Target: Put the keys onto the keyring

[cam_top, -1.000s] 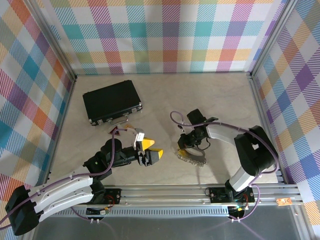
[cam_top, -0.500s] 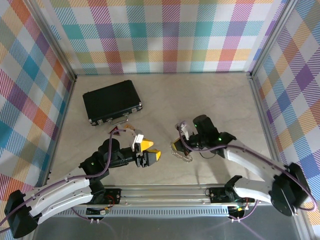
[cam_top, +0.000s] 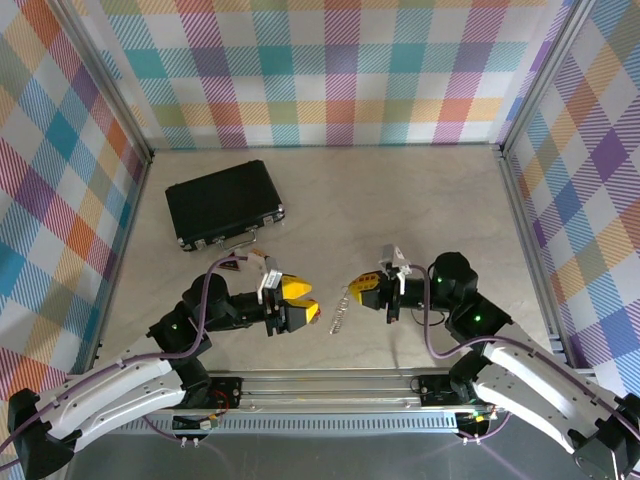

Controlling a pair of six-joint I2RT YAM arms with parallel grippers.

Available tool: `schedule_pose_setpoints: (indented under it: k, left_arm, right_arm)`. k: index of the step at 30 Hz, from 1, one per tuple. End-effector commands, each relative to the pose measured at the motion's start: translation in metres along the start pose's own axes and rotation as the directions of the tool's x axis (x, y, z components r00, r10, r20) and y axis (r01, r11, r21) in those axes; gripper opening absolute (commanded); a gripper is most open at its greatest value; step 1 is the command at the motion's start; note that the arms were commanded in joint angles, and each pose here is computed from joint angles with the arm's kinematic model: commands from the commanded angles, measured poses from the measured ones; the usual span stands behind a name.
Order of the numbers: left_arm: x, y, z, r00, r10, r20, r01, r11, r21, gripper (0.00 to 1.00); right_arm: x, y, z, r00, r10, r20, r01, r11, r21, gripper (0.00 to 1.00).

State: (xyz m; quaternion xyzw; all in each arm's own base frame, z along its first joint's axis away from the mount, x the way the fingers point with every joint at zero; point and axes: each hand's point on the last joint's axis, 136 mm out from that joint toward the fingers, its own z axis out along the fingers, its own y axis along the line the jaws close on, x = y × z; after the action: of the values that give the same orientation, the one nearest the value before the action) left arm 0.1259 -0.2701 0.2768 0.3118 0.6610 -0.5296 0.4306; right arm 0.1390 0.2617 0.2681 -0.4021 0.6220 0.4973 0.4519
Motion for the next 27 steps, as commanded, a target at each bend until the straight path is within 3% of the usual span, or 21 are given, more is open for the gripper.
schedule_pose_setpoints:
  k: [1,7,27]
  left_arm:
    - [-0.025,-0.033,-0.006,0.996,0.059,0.068,-0.067,0.991,0.116,0.56]
    - [-0.031,-0.055,-0.008,0.989,0.103,0.105,-0.123,0.972,0.201,0.53]
    - [-0.065,-0.076,-0.002,0.956,0.17,0.238,-0.23,0.939,0.255,0.39]
  right_arm:
    - [-0.037,0.028,-0.007,0.986,-0.056,0.157,0.073,0.991,-0.108,0.0]
    - [-0.06,0.043,-0.012,0.963,-0.074,0.259,0.117,0.981,-0.154,0.0]
    - [-0.07,0.069,-0.017,0.937,-0.073,0.343,0.154,0.964,-0.216,0.0]
